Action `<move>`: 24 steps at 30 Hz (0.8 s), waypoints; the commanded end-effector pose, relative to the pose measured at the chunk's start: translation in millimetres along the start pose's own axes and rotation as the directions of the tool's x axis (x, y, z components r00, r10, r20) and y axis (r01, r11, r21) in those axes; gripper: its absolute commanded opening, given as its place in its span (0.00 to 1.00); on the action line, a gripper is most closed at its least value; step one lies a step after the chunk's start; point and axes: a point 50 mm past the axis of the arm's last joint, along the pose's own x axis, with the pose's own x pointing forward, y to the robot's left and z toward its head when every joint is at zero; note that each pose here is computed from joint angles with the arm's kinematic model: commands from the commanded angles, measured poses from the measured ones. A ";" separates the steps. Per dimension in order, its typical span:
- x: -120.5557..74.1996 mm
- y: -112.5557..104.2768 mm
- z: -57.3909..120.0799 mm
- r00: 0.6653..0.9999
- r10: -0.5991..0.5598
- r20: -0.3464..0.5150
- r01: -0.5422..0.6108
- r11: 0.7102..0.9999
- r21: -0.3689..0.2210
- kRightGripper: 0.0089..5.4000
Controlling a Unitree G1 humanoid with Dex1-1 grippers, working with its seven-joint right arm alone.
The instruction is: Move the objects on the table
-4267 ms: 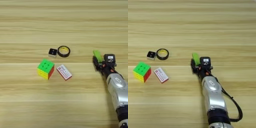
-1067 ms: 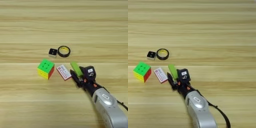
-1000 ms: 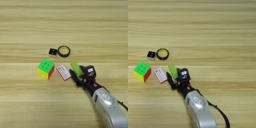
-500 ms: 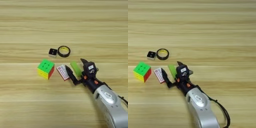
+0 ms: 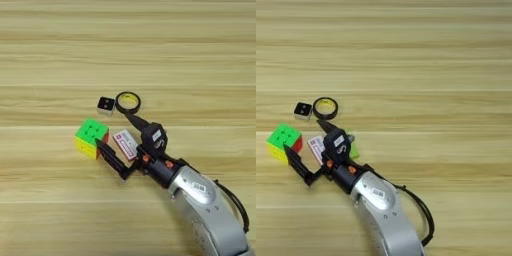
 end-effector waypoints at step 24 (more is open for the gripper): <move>44.8 -9.1 -10.7 0.994 0.107 -0.026 -0.109 0.987 -0.115 0.99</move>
